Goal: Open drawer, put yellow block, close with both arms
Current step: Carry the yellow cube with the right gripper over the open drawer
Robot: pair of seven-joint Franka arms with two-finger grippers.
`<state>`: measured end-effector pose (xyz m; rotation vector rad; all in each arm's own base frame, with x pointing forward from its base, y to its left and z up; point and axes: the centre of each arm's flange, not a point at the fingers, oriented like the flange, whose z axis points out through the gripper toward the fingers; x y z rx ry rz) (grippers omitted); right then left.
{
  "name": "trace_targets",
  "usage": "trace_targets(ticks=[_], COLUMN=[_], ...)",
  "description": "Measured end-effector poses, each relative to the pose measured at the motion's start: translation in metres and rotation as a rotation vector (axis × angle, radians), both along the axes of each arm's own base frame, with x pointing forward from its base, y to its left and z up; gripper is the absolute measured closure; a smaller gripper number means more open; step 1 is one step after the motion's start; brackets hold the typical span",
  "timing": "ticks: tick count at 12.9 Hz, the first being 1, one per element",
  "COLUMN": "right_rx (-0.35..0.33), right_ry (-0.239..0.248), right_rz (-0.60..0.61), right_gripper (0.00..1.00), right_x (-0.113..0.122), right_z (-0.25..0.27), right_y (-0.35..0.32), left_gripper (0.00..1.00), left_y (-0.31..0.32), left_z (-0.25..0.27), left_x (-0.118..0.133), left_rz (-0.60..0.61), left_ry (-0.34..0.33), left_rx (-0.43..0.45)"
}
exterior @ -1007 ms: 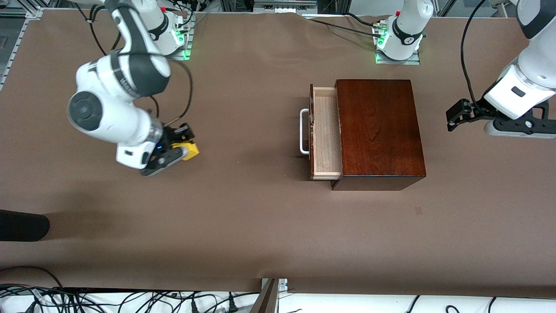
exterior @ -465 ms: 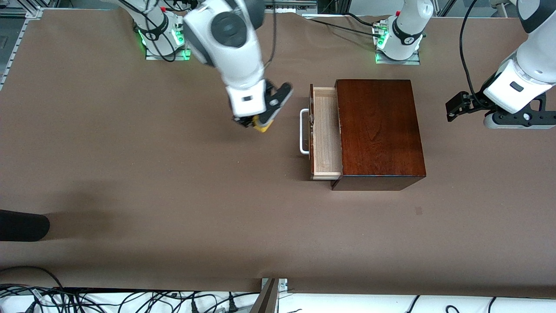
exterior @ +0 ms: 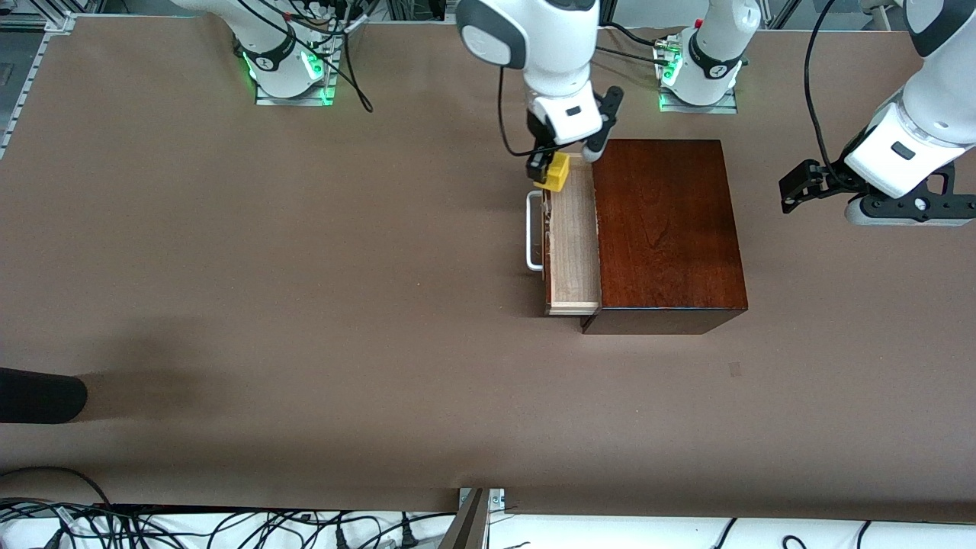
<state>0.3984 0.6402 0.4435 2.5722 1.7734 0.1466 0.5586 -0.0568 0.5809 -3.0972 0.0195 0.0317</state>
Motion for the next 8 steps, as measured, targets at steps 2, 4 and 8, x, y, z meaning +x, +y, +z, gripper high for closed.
trace_targets(ticks=[2, 4, 8], right_rx=[0.009, 0.005, -0.008], right_ry=[-0.025, -0.053, -0.062], right_rz=[0.024, 0.068, 0.156], right_gripper=[0.44, 0.44, 0.44], right_x=[-0.005, -0.003, 0.004], right_z=[-0.005, -0.020, -0.052], right_y=[0.011, 0.018, 0.023], left_gripper=[0.00, 0.00, 0.00], left_y=[0.000, 0.000, -0.001], left_z=[0.000, 0.000, 0.000], left_x=[0.000, 0.000, 0.000], left_rz=[0.000, 0.000, -0.002], left_ry=[0.001, 0.001, 0.000], left_rx=[0.000, 0.000, 0.000])
